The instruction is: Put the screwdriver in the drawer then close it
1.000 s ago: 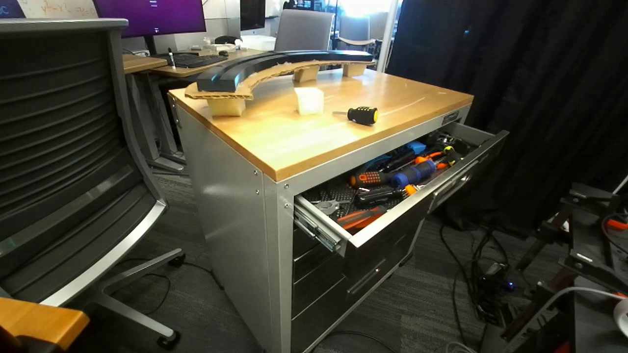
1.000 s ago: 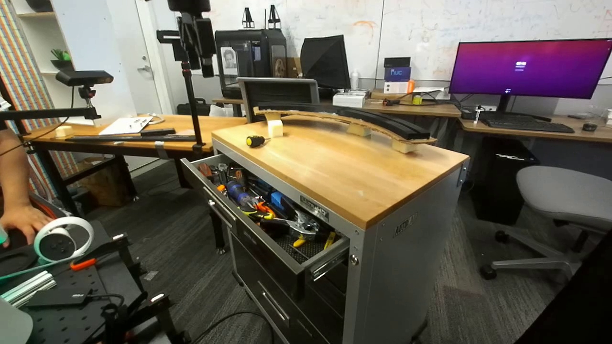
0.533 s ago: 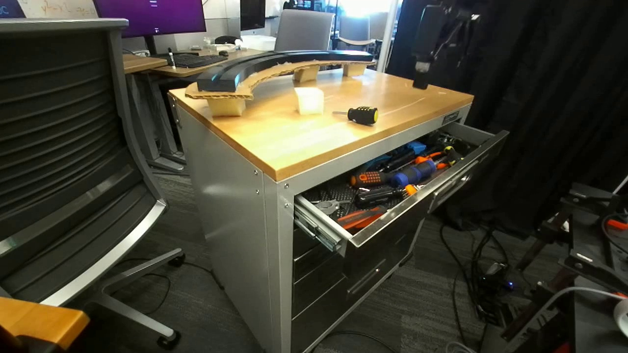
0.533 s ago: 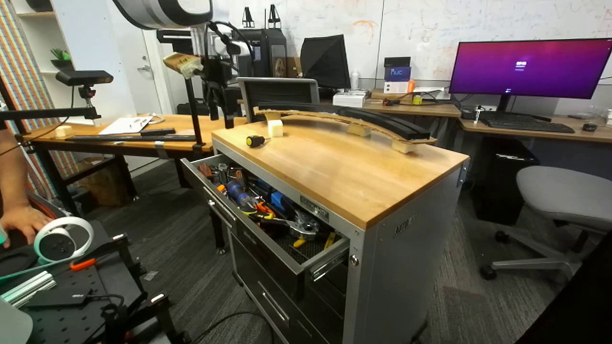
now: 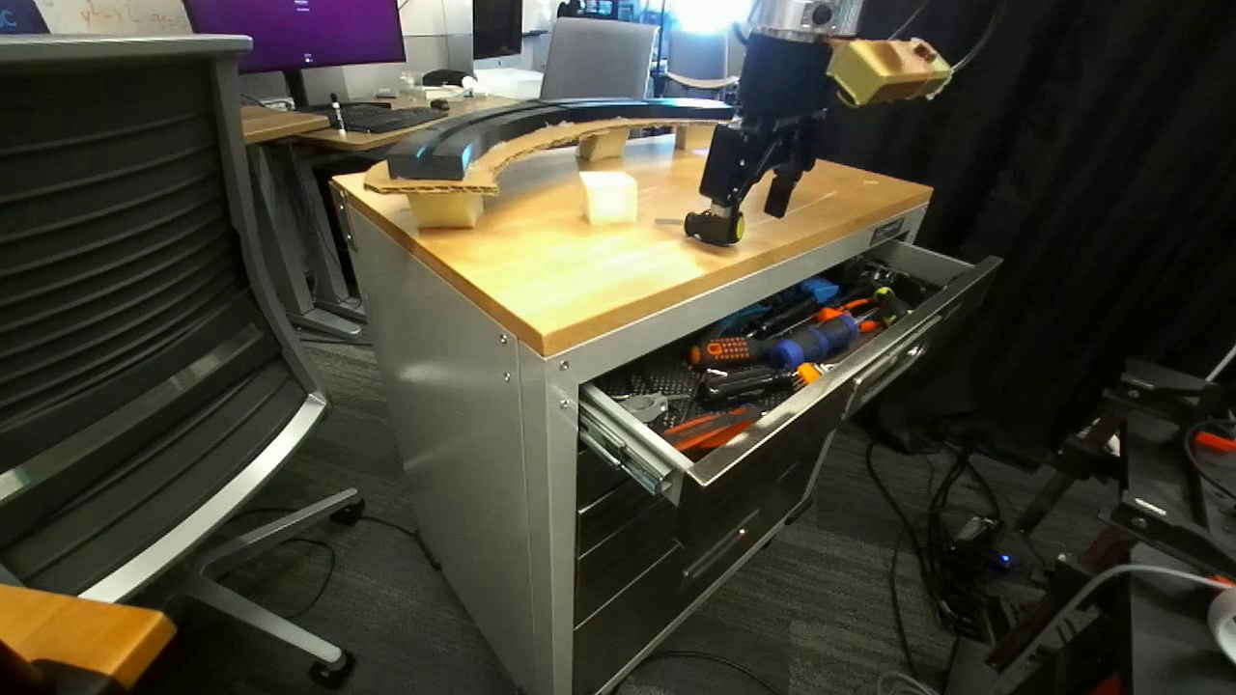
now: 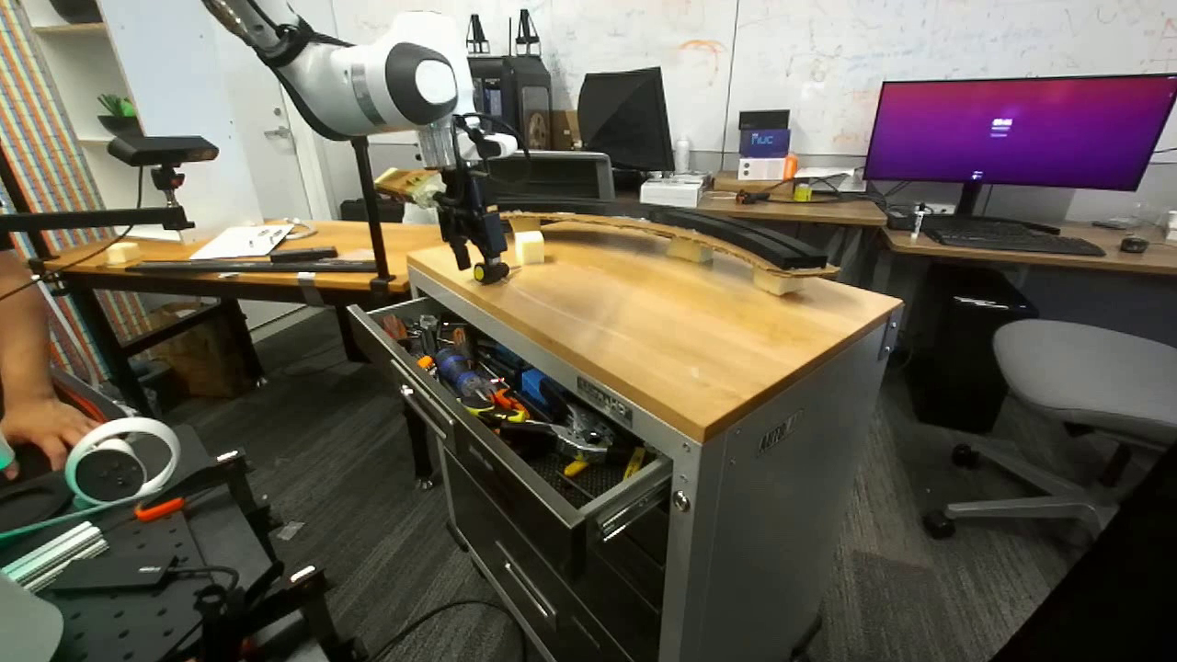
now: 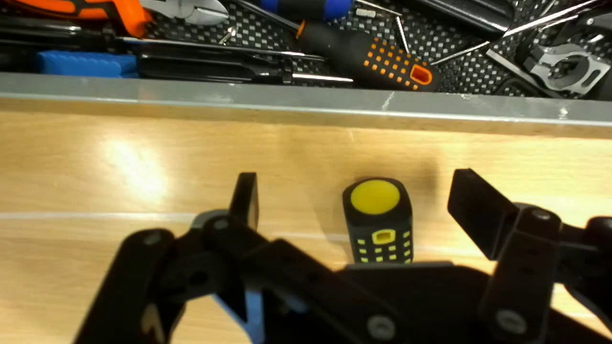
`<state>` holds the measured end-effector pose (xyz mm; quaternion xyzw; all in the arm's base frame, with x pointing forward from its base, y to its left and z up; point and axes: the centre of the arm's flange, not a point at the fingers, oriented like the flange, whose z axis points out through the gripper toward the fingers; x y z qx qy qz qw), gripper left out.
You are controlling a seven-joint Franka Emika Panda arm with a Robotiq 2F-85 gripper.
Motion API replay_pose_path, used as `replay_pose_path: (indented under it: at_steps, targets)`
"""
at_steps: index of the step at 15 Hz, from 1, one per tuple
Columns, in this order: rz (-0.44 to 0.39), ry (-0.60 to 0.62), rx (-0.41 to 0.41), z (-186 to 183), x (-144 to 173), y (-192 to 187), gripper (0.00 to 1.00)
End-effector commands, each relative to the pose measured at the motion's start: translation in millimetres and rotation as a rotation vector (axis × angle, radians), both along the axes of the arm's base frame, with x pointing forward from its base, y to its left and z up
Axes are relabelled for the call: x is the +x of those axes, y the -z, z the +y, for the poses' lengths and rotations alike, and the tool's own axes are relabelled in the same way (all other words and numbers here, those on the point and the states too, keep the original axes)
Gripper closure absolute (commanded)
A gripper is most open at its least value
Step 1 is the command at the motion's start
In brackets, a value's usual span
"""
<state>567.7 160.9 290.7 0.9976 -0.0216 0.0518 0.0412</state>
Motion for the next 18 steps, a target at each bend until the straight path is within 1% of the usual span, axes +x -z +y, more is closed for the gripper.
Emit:
replay_pose_path:
  at_steps: [1, 3, 4, 5, 6, 7, 9, 10, 11, 14, 17, 18]
  targets:
    - [-0.080, 0.006, -0.040, 13, 27, 13, 0.27]
    - [-0.108, 0.006, -0.059, 14, 31, 15, 0.29]
    - [-0.123, 0.010, -0.061, 15, 32, 14, 0.36]
    - [-0.118, 0.013, -0.059, 15, 32, 10, 0.44]
    - [-0.099, 0.014, -0.050, 14, 31, 7, 0.54]
    - [-0.070, 0.008, -0.042, 13, 28, 5, 0.61]
    - [0.035, -0.020, 0.002, 7, 18, 4, 0.76]
    - [0.069, -0.035, 0.021, 5, 11, 3, 0.84]
    - [0.098, -0.050, 0.049, 4, -1, 1, 0.87]
    - [0.154, -0.114, 0.068, 6, -26, -2, 0.87]
    - [0.188, -0.174, 0.065, 17, -43, 5, 0.87]
    - [0.211, -0.199, 0.082, 22, -48, 8, 0.87]
